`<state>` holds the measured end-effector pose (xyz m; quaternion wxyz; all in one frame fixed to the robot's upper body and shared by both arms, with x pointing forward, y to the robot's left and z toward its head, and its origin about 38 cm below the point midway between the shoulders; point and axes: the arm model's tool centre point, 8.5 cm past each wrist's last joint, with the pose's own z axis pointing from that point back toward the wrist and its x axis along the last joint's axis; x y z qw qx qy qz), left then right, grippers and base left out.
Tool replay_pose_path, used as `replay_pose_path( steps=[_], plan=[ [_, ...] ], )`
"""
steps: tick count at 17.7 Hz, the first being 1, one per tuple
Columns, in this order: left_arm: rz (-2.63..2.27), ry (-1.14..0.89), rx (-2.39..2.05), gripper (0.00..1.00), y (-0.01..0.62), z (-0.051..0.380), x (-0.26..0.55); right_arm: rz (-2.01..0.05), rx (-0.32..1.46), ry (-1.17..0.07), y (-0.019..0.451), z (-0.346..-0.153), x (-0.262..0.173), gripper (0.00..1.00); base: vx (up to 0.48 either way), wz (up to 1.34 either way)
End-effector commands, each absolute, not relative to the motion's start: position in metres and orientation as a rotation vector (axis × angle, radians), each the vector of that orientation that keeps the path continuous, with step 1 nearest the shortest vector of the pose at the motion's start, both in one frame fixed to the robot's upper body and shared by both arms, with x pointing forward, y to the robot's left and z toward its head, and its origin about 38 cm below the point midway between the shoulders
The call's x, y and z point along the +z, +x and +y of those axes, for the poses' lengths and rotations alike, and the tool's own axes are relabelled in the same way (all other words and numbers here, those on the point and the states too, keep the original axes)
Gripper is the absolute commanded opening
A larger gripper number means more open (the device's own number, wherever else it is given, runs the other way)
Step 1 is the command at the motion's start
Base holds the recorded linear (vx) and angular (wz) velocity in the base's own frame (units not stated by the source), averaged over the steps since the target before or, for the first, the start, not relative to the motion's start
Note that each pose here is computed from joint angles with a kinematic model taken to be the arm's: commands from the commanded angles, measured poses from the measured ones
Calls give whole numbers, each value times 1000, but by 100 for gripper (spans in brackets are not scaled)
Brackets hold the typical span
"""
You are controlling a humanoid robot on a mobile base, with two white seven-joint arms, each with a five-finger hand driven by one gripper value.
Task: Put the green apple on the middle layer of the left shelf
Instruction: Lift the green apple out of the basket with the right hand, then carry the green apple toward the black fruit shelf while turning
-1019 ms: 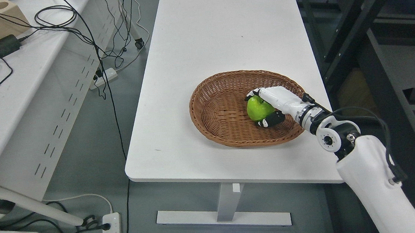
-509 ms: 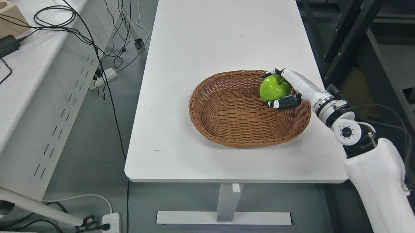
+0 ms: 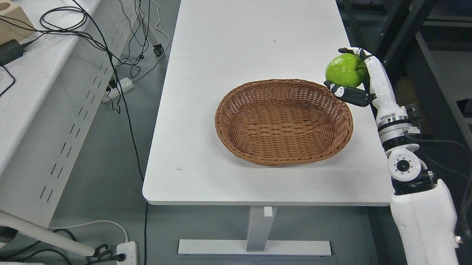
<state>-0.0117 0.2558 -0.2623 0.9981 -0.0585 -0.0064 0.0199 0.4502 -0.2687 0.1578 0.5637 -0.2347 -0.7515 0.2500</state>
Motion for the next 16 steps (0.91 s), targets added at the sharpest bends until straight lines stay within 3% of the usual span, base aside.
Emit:
replay_pose_path(
  steps=[1,9,16],
  plan=[
    [-14,-100,39,100,-12,267,-261,-1805,355,-541,418,-273,152,0,-38,-3],
    [-14,-100,39,100,-12,267,-261,-1745,358,-539,388,-282,118,0,-123,-9],
    [-14,-100,39,100,-12,267,-261,-1741,383,-497,375,-278,104,0,-251,-47]
  ],
)
